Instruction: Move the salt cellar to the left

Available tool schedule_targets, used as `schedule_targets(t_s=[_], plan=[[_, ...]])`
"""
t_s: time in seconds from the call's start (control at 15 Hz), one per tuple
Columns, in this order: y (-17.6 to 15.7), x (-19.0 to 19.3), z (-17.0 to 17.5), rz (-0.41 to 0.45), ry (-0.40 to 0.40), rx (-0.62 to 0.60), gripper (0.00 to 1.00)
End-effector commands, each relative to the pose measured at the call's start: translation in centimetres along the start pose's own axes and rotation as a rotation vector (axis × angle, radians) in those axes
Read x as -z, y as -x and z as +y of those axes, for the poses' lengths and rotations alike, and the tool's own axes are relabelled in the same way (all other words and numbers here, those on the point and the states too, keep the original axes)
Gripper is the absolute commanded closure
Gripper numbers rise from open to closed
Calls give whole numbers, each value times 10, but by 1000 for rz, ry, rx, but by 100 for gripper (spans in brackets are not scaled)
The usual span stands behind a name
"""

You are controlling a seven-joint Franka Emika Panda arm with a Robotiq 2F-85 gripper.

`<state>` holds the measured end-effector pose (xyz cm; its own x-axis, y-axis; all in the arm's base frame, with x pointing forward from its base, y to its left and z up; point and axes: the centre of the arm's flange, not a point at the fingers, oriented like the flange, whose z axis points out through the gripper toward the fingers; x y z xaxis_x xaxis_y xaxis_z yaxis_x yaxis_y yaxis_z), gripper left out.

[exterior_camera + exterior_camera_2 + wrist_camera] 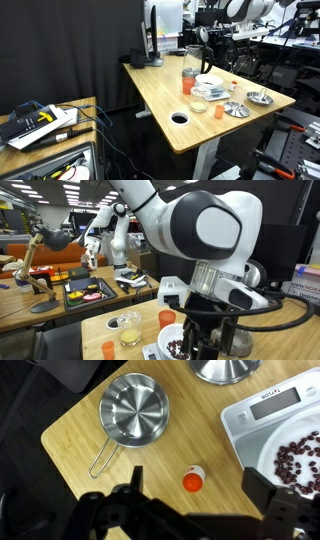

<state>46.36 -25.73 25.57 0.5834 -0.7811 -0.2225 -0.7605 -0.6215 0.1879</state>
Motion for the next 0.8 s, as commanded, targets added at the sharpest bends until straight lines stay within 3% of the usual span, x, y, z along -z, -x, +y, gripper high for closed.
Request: schedule_targets(t_s=[0.0,0.73], plan=[[-1,-2,-2,-6,-4,1,0],[-51,-63,-20,-65,-87,-260,0]])
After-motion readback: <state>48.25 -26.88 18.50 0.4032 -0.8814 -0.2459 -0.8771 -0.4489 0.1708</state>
